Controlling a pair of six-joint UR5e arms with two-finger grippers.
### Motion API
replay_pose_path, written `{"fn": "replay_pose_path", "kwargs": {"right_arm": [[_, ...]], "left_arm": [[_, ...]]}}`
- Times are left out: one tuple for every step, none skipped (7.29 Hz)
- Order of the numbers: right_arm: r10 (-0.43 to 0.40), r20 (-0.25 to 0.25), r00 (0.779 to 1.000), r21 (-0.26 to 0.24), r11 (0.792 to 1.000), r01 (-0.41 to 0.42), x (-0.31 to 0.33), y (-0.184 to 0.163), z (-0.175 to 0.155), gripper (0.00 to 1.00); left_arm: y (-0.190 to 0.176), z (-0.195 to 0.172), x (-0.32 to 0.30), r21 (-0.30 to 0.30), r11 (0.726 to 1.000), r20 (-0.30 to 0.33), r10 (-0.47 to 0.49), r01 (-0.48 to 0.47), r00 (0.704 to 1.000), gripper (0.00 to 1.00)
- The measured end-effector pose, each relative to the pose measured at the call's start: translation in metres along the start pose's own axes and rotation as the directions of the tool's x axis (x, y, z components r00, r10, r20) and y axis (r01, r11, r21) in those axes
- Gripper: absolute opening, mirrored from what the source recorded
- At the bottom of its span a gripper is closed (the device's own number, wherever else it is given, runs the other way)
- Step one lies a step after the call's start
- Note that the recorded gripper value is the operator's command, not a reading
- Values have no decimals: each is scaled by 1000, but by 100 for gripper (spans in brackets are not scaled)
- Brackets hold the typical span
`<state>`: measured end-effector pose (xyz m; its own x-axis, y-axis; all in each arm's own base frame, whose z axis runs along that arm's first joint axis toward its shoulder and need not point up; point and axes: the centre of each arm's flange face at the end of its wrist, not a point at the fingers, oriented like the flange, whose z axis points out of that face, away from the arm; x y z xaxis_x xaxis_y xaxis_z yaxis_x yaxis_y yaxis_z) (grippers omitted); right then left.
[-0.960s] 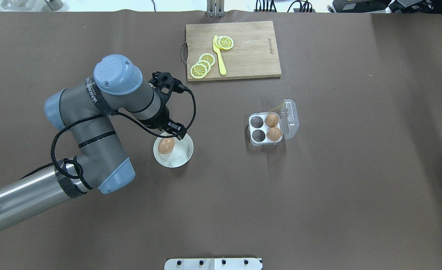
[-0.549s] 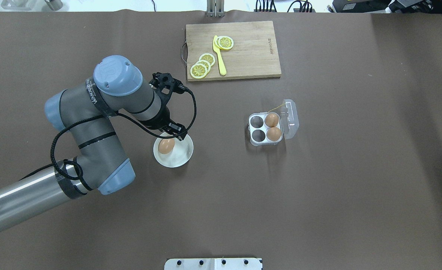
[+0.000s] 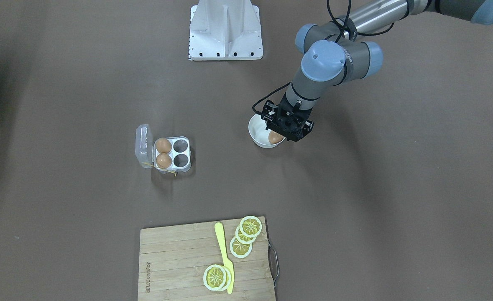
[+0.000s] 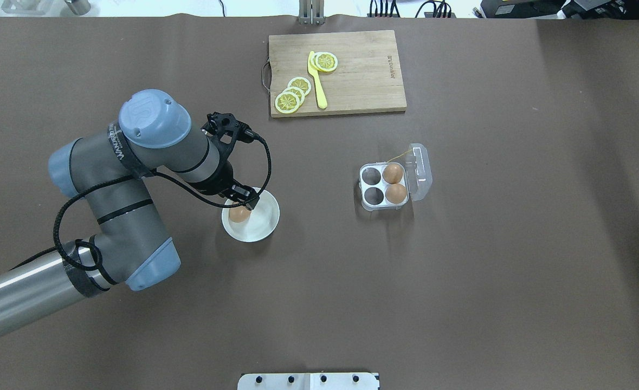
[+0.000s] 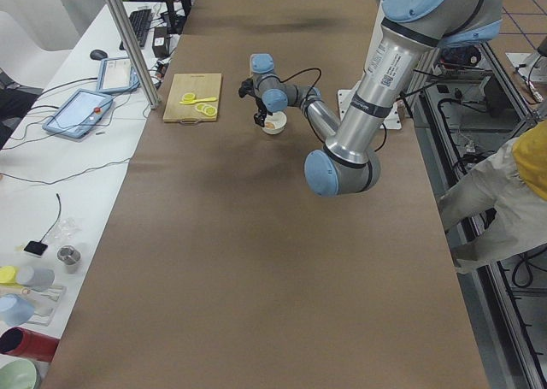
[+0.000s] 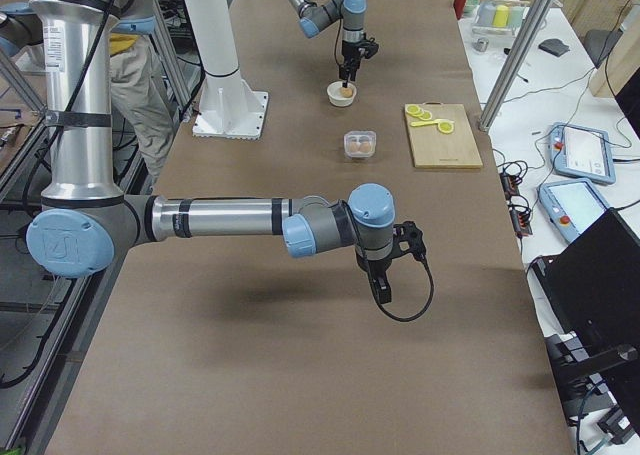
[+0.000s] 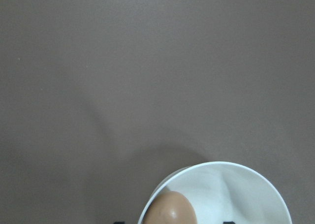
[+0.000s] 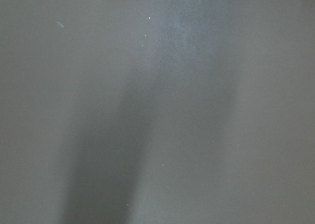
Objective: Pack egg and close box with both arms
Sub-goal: 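Close the left gripper around the brown egg in the bowl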
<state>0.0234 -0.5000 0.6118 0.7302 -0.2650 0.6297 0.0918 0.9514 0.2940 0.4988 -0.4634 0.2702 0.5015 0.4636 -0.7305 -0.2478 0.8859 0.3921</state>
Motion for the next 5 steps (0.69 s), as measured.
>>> {"fn": "replay_pose_path", "kwargs": {"right_arm": [[0,0,1000,0,1000,0,0,0,0,100],[-1,0,1000,0,1000,1,0,0,0,100],[-1,0,1000,0,1000,1,0,0,0,100],[-1,1,1000,0,1000,1,0,0,0,100],[-1,1,1000,-1,1000,1,-1,0,1,100]], "left_arm": [[2,-2,4,3,1000,-6,0,0,1000,74],[5,1,9,-4,1000,-11,1,-1,1000,74],[9,6,15,-13,1000,-15,2,-3,1000,74],[14,10,19,-21,1000,-16,1,-1,1000,74],[18,16,25,-26,1000,-14,0,-1,1000,74]]}}
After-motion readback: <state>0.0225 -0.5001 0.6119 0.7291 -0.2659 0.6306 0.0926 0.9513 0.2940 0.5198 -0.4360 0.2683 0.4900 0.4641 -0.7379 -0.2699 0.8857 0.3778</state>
